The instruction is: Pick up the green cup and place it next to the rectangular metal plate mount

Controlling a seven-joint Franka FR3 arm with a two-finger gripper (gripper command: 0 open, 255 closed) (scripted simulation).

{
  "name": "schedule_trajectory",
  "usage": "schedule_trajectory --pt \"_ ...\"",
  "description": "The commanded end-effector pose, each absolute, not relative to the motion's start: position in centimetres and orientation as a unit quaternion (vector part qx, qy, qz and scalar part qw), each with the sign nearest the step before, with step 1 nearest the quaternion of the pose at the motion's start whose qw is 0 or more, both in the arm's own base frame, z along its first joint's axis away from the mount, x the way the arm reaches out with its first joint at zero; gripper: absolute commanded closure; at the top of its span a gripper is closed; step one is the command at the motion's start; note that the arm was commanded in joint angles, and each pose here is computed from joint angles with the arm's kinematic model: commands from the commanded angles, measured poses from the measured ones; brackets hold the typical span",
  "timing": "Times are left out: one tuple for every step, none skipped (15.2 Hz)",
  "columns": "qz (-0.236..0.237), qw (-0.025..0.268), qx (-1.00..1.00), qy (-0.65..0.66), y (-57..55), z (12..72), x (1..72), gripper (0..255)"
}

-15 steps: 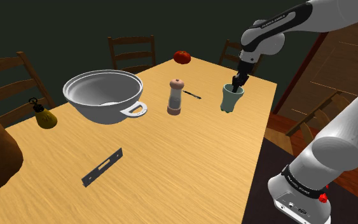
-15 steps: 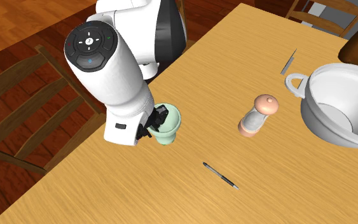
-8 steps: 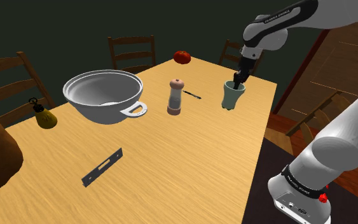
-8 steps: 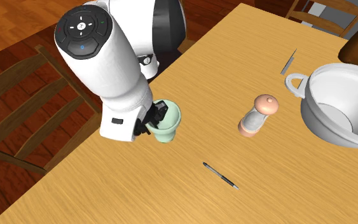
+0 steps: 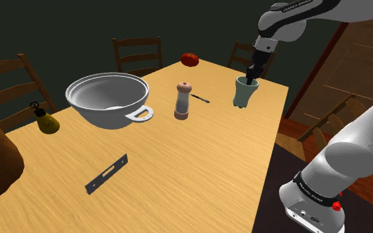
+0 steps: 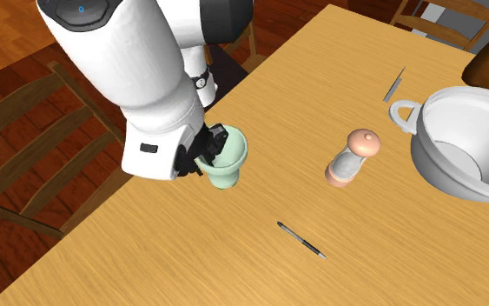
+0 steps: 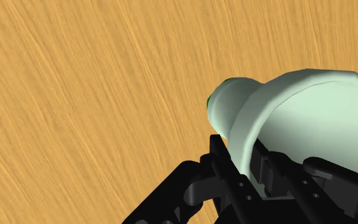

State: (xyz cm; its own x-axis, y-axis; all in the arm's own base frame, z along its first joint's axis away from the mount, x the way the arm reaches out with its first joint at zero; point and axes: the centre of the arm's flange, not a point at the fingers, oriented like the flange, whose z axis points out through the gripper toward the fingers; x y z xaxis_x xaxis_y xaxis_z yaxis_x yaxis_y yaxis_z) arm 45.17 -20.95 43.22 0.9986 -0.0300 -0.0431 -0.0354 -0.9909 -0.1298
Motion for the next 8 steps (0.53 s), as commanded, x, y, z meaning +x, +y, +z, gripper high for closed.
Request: schedule_trajectory --pt "0.02 0.065 -0.998 0.016 -20.9 44.4 45.2 255" --pt "0.02 0.065 -0.998 0.016 -20.9 44.9 45.2 255" --pt "0.02 0.065 -0.998 0.016 -20.9 45.4 45.2 255" --pt "0.02 0.065 -0.998 0.016 -20.9 45.9 45.2 255" --pt "0.02 0.065 -0.998 0.016 -20.9 46.5 45.2 255" --pt "0.02 0.065 -0.998 0.016 -20.9 47.0 45.2 255" --pt "0.02 0.065 -0.998 0.016 -20.9 47.5 45.2 255" --pt "0.02 0.065 -0.998 0.016 -20.9 48.0 45.2 255"
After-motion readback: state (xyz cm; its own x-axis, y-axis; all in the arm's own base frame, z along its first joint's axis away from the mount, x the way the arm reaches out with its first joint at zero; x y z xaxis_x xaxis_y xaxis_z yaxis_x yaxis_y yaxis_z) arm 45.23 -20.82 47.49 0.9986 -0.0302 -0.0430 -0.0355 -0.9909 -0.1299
